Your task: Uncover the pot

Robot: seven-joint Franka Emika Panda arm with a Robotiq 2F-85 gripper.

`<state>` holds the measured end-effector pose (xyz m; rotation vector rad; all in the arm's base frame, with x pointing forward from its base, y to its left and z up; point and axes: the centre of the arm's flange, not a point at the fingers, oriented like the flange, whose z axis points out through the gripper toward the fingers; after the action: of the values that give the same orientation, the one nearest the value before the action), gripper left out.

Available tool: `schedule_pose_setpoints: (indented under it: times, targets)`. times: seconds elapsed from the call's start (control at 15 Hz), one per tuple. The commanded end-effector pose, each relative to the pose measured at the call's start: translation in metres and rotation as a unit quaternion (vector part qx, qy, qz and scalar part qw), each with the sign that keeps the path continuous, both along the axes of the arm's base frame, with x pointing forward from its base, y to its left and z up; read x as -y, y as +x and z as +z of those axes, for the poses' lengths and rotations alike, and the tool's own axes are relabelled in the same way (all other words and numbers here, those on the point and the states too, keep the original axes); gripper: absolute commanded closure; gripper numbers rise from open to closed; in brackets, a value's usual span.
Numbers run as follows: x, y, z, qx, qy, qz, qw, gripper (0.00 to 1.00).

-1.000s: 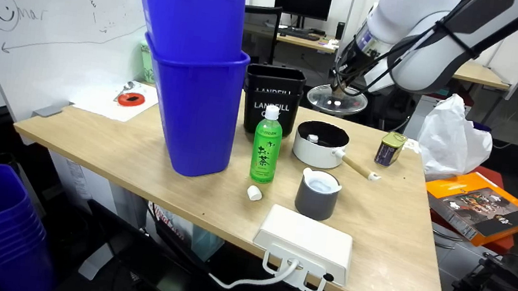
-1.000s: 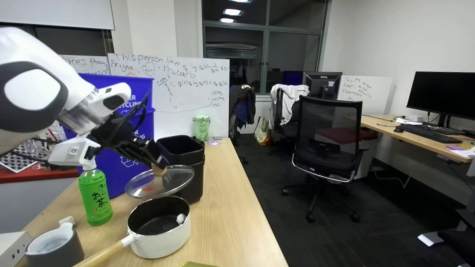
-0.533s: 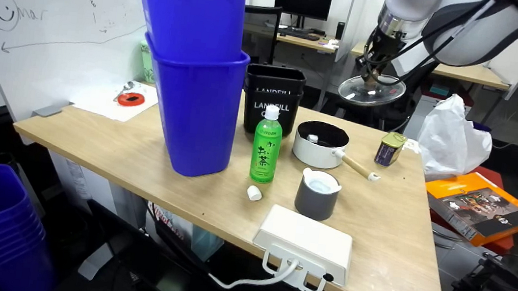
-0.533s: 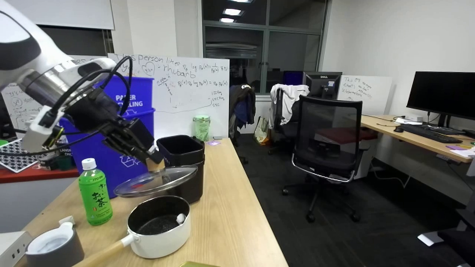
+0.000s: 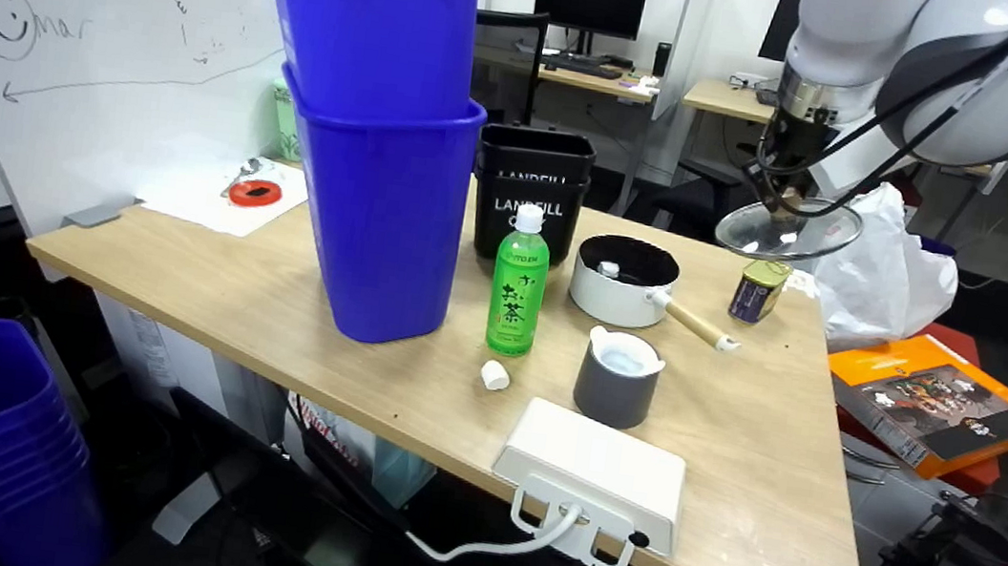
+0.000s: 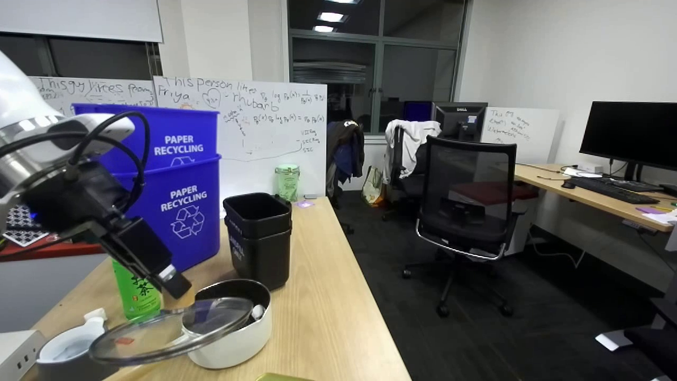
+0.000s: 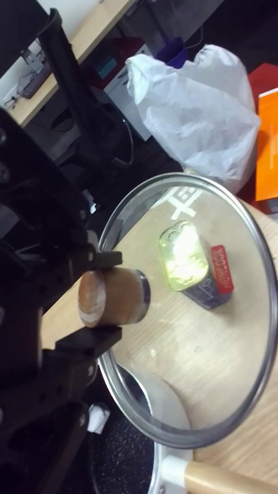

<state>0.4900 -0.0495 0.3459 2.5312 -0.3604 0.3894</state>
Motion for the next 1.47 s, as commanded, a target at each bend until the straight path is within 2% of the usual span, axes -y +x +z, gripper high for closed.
schedule_pose_setpoints:
  times: [0.0,0.27,0.6,1.0,1.4]
  targets:
    - [0.004,-0.062,0.013,-0.012,-0.005,-0.058,0.9983,0.84]
    - [0.013,-0.106,-0.011,-0.035,0.017,-0.100,0.9942,0.84]
    - [-0.006,-0.138,-0.050,-0.048,0.076,-0.113,0.9895,0.84]
    - [-0.051,-0.134,-0.075,-0.059,0.124,-0.063,0.9885,0.84]
    - [-0.099,-0.140,-0.094,-0.078,0.186,-0.022,0.9792,0.84]
